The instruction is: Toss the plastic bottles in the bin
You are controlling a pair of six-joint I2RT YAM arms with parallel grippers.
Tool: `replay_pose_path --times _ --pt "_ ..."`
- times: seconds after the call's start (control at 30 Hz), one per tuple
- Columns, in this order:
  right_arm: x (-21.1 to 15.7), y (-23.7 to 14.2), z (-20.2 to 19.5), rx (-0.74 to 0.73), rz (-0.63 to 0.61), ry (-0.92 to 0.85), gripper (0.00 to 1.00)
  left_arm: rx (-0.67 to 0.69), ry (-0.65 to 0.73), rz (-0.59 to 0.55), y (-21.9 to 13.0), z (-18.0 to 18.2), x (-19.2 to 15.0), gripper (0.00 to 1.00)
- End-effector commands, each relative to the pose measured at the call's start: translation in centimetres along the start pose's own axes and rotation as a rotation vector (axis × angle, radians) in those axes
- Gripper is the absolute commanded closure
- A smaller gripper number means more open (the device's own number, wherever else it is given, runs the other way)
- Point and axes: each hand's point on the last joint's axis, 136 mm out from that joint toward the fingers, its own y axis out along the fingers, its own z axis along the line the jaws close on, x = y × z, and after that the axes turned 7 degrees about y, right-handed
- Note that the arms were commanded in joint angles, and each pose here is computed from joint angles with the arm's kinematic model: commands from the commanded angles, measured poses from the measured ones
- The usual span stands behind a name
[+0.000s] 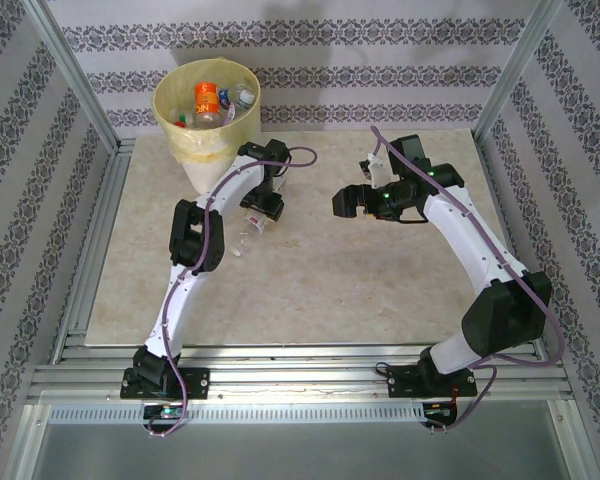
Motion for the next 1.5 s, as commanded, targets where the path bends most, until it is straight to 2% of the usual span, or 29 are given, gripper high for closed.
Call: replay_pose_path --times 0.0,0.2,0.4,0.63,0.83,1.07,1.2,1.47 --pt "-0.7 -0.2 0.7 0.016 0.001 -0.023 0.02 -0.039 -0.018 -0.055 -3.3 -0.8 -0.1 0.63" --pt "-0.5 -0.1 0.8 0.024 0.001 -0.032 0.02 -0.092 -0.05 -0.131 -5.7 -1.7 0.1 0.72" --pt "-0.6 -0.1 0.8 0.027 0.007 -0.041 0.02 -0.178 -0.082 -0.248 -8.3 -3.3 0.6 0.76" --pt "-0.9 0.1 0.6 0.028 0.017 -0.046 0.02 -0.206 -0.101 -0.344 -11.7 -4.0 0.4 0.81" --pt "-0.9 0.2 0.7 0.033 0.021 -0.05 0.02 -0.245 -0.128 -0.505 -16.5 -4.4 0.5 0.85" --pt "-0.9 0.2 0.7 0.042 0.025 -0.055 0.02 -0.261 -0.157 -0.746 -23.7 -3.8 0.6 0.89" --pt "-0.7 0.3 1.0 0.05 0.027 -0.058 0.02 -0.242 -0.184 -0.885 -27.6 -3.0 0.4 0.93" --pt "-0.6 0.3 1.2 0.058 0.027 -0.063 0.02 -0.186 -0.24 -1.124 -34.6 -0.7 -0.2 0.94"
